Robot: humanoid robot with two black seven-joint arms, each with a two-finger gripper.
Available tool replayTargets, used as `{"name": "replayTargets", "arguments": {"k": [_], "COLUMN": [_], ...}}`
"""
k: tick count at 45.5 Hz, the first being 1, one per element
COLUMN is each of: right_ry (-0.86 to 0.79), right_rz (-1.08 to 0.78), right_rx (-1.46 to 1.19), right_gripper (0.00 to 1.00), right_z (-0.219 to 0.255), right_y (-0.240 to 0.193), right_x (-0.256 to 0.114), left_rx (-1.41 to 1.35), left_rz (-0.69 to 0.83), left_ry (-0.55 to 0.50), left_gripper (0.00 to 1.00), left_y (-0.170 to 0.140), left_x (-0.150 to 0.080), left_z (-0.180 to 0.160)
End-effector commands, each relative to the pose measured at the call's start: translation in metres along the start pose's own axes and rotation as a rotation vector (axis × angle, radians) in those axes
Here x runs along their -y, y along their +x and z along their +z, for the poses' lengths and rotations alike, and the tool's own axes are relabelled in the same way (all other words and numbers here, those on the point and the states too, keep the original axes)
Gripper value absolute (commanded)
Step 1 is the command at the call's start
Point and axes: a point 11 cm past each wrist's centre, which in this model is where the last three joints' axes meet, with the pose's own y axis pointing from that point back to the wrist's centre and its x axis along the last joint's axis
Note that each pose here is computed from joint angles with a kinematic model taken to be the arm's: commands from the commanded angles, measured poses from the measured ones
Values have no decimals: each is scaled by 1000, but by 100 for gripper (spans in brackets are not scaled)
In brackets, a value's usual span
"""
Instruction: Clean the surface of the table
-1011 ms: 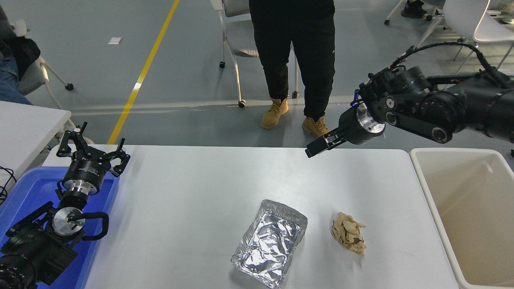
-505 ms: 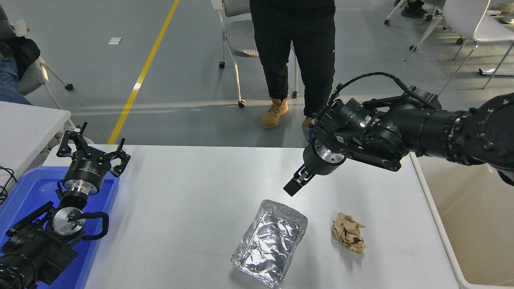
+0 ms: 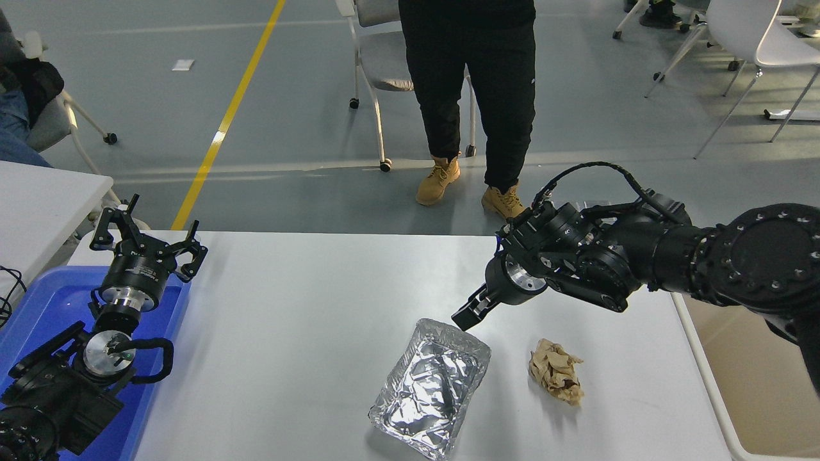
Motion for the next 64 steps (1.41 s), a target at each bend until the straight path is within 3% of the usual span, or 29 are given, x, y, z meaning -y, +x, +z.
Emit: {"name": "replayTargets", "arguments": {"k": [1,11,29,45,49,58,64], "right_ry": [20,-15,33,61,71,78,75], "right_rz": [36,121,111,165,168,159,159], "right_rx": [24,12,43,30,31,38,43], "right_gripper": [87,87,87,78,74,51,45], "right_z": [-3,9,-5,-11,-13,-14,-14], "right_y": [-8,-9,-42,-47,-49,-57,-61], "right_x": [9,12,31,36,37,40,42], "left_rx": [0,0,0,-1,0,0,0], "left_rz": [-1,-1,1,-2,1,1,-1], "left_ry": [0,0,0,0,0,0,0], "left_gripper": [100,100,100,100,100,100,100], "left_y": [0,0,0,0,0,0,0], "left_x": [0,0,0,0,0,0,0], "left_z": [0,0,0,0,0,0,0]}}
